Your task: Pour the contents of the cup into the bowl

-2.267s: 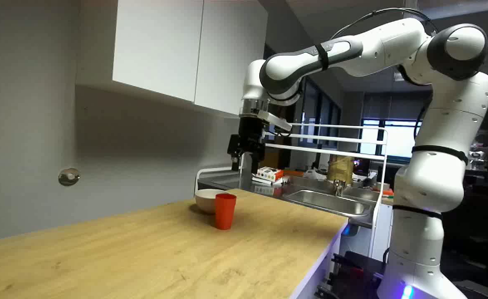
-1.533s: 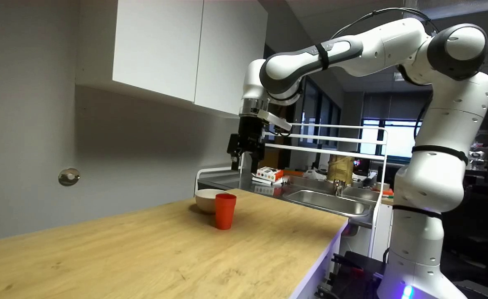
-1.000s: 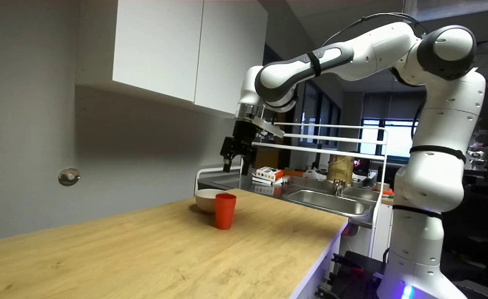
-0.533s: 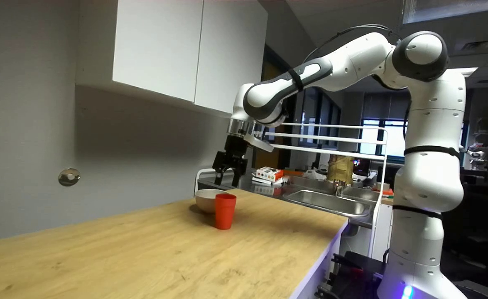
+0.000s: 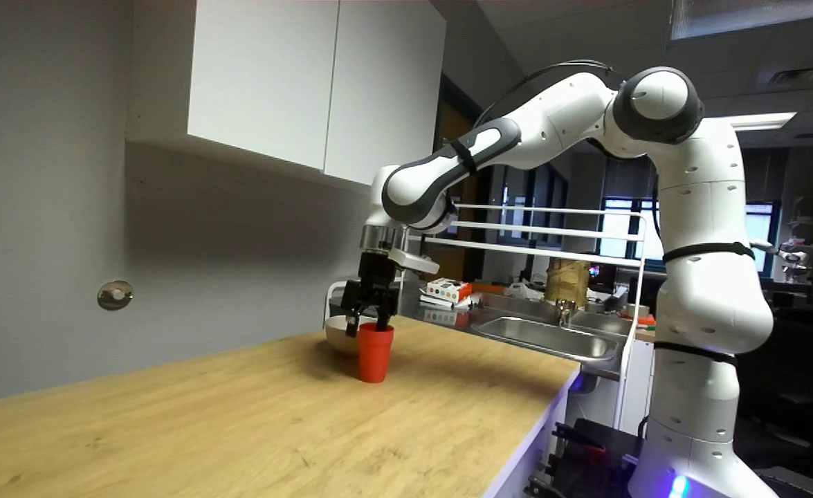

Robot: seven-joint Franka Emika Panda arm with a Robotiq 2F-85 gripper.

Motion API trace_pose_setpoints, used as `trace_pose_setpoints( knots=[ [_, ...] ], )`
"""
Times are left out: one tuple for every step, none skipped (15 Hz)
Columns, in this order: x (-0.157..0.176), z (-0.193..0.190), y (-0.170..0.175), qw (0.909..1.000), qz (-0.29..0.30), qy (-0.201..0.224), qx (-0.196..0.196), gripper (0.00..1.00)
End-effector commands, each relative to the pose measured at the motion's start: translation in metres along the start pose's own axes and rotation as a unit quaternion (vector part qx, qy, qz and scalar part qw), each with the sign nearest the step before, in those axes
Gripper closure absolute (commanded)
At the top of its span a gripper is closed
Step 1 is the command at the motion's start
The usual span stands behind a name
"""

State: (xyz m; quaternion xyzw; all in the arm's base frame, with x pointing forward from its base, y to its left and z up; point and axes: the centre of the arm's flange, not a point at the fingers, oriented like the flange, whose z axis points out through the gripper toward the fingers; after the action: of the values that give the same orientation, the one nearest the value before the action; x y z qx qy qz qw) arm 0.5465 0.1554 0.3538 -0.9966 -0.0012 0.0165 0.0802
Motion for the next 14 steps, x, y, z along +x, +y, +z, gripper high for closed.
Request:
trace_pose_setpoints(
  knots=[
    [0.020,0.010,-0.006,0.9995,-0.007,-0.025,-0.017,0.26],
    [0.021,0.014,-0.007,0.9992,-0.008,-0.032,-0.024,0.34],
    [0.023,0.016,-0.007,0.9988,-0.010,-0.036,-0.030,0.41],
    [0.025,0.013,-0.009,0.9986,-0.012,-0.036,-0.036,0.48],
    [0.026,0.011,-0.010,0.9984,-0.016,-0.038,-0.040,0.56],
    [0.026,0.008,-0.012,0.9981,-0.019,-0.039,-0.044,0.64],
    [0.027,0.007,-0.013,0.9979,-0.022,-0.040,-0.047,0.73],
    [0.027,0.004,-0.015,0.9976,-0.024,-0.040,-0.051,0.81],
    [0.026,0.001,-0.017,0.9975,-0.027,-0.039,-0.053,0.87],
    [0.027,-0.001,-0.019,0.9974,-0.030,-0.038,-0.054,0.94],
    [0.027,-0.003,-0.020,0.9975,-0.031,-0.036,-0.053,0.95],
    [0.027,-0.005,-0.021,0.9975,-0.032,-0.036,-0.052,0.99],
    [0.028,-0.009,-0.023,0.9975,-0.034,-0.034,-0.052,0.99],
    [0.029,-0.012,-0.024,0.9976,-0.036,-0.032,-0.048,0.95]
  ],
)
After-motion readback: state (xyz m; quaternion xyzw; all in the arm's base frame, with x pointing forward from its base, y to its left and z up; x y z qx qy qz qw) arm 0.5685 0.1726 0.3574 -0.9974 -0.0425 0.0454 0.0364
